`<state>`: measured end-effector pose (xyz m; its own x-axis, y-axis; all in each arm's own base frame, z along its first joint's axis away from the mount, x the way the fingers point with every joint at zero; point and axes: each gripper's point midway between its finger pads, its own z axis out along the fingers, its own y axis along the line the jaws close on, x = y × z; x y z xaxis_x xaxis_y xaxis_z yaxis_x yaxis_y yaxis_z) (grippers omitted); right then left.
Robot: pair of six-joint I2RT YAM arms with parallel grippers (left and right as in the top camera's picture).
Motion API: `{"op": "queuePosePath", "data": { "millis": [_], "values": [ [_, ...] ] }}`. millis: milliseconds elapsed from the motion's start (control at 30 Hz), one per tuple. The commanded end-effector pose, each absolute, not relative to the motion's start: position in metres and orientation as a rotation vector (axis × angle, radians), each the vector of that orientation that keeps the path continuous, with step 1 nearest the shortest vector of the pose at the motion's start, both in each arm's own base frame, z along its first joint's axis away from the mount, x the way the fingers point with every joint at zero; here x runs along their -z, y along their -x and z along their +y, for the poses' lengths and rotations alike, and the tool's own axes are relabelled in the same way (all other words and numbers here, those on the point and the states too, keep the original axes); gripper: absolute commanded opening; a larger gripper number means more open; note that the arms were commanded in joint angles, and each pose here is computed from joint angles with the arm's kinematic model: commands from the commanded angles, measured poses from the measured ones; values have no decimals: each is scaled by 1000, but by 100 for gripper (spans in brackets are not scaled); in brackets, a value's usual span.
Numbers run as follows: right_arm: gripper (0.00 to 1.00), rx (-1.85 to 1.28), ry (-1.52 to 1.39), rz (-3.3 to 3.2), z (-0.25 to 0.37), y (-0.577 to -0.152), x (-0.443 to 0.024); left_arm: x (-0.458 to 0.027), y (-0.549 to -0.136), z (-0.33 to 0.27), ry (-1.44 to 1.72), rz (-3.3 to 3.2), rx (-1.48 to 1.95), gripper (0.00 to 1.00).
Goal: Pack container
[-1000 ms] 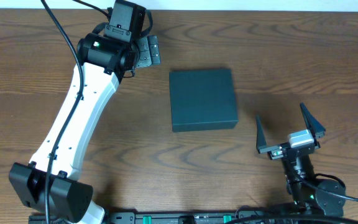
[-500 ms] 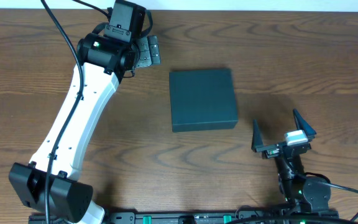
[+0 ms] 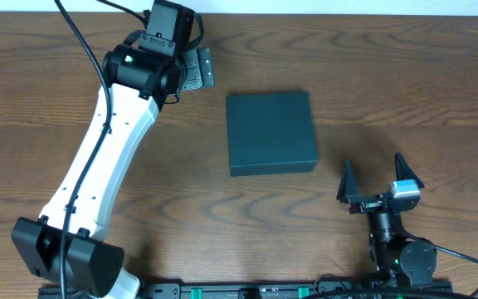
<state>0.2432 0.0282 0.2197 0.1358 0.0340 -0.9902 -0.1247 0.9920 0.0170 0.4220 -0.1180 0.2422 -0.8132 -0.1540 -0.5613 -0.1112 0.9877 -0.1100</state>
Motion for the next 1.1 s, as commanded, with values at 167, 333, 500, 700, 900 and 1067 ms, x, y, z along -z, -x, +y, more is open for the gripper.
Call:
{"op": "queuePosePath", "data": {
  "millis": [167, 333, 500, 700, 900, 1067],
  "values": [
    [99, -148, -2, 1465, 22, -246, -202, -241, -423, -114, 188, 2529, 75, 99],
    [99, -145, 1, 1486, 22, -247, -197, -241, -423, -114, 188, 2529, 75, 99],
    [99, -149, 7, 1533, 24, -246, -185, -241, -423, -114, 188, 2529, 75, 99],
    [99, -149, 7, 1541, 24, -246, -183, -241, -423, -114, 188, 2529, 75, 99],
    [99, -143, 7, 1661, 24, -245, -154, -241, -423, -114, 188, 2529, 75, 99],
    [99, -143, 6, 1656, 23, -246, -155, -241, -423, -114, 188, 2529, 75, 99]
  ]
}}
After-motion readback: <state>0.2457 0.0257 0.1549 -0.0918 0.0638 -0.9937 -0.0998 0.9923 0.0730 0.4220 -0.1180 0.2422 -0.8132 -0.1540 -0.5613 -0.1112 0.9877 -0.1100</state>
